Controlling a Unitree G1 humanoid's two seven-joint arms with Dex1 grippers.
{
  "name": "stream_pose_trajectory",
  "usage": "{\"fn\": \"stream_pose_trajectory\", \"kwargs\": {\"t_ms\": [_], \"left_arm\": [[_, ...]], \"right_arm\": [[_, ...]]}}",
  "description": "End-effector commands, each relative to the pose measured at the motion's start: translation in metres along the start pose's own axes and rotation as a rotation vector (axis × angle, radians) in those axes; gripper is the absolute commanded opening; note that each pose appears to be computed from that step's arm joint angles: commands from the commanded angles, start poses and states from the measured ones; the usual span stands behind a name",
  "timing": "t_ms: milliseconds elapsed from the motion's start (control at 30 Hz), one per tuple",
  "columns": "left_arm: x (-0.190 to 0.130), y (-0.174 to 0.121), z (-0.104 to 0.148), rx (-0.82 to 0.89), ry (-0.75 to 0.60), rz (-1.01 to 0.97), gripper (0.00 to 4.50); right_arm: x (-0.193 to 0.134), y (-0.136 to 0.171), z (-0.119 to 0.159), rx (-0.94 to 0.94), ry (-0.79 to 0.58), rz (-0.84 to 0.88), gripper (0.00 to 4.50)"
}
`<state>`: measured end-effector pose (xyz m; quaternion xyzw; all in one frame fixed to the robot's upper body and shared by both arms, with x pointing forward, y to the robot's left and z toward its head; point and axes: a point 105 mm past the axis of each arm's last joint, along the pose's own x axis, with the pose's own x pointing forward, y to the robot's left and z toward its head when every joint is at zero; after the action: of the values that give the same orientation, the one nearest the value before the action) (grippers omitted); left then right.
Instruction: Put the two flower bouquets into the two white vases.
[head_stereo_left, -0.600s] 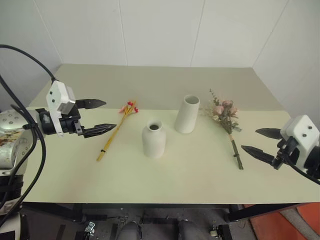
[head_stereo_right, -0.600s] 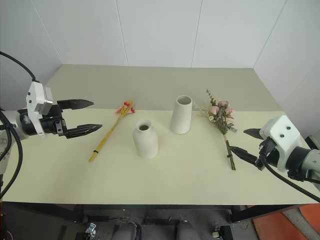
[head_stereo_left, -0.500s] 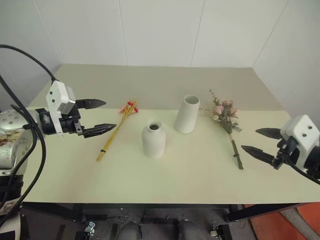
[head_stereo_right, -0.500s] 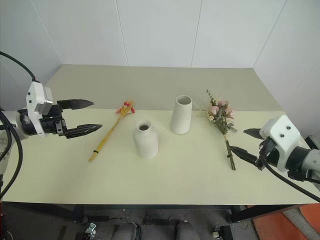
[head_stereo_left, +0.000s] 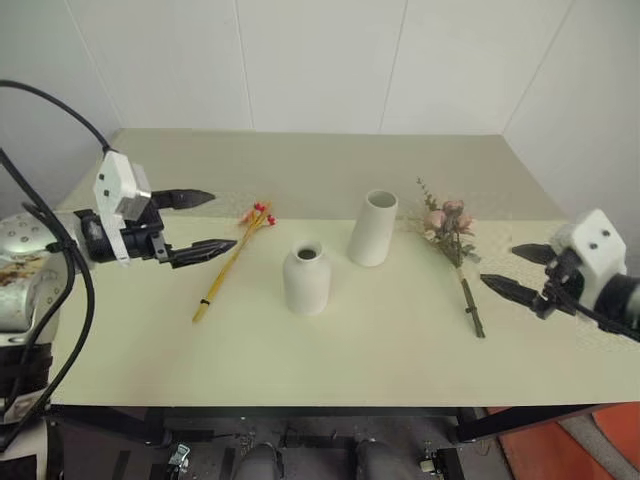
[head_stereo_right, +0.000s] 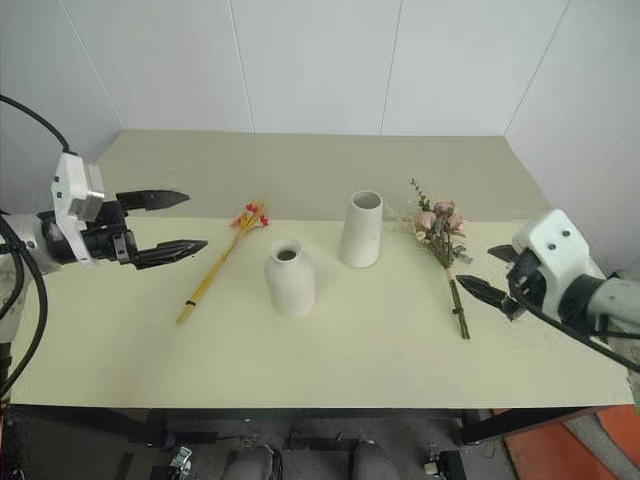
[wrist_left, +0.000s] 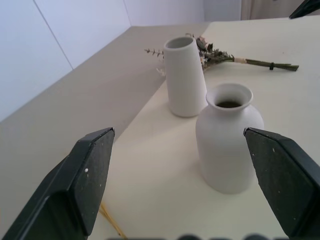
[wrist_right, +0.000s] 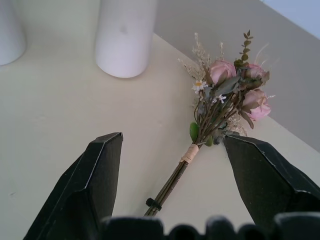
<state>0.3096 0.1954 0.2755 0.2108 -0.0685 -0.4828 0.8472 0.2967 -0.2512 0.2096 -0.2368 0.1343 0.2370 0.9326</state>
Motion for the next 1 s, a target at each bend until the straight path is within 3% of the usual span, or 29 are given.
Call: {"fn": "stream_pose_trajectory", "kwargs": {"t_ms": [33,267,633,733,967,1000], "left_arm": [[0.012,-0.001,0.019,0.07,-0.053,-0.052,4.49],[0.032,-0.004,0.026,0.107,-0.084,-0.124,4.49],[0.033,-0.005,0.017,0.095,-0.067,-0.131,4.49],[0.032,-0.005,0.015,0.095,-0.054,-0.124,4.5],[0.027,-0.007,0.012,0.087,-0.046,-0.107,4.5],[0.026,-0.008,0.012,0.085,-0.045,-0.104,4.5]], "right_arm": [[0.02,-0.015,-0.01,0.068,0.108,-0.055,3.8],[0.064,-0.028,-0.024,0.142,0.247,-0.074,3.8],[0.106,-0.036,-0.04,0.249,0.333,-0.062,3.8],[0.114,-0.039,-0.044,0.251,0.355,-0.067,2.92],[0.12,-0.041,-0.043,0.254,0.364,-0.066,0.36],[0.12,-0.042,-0.042,0.248,0.368,-0.075,0.19]]}}
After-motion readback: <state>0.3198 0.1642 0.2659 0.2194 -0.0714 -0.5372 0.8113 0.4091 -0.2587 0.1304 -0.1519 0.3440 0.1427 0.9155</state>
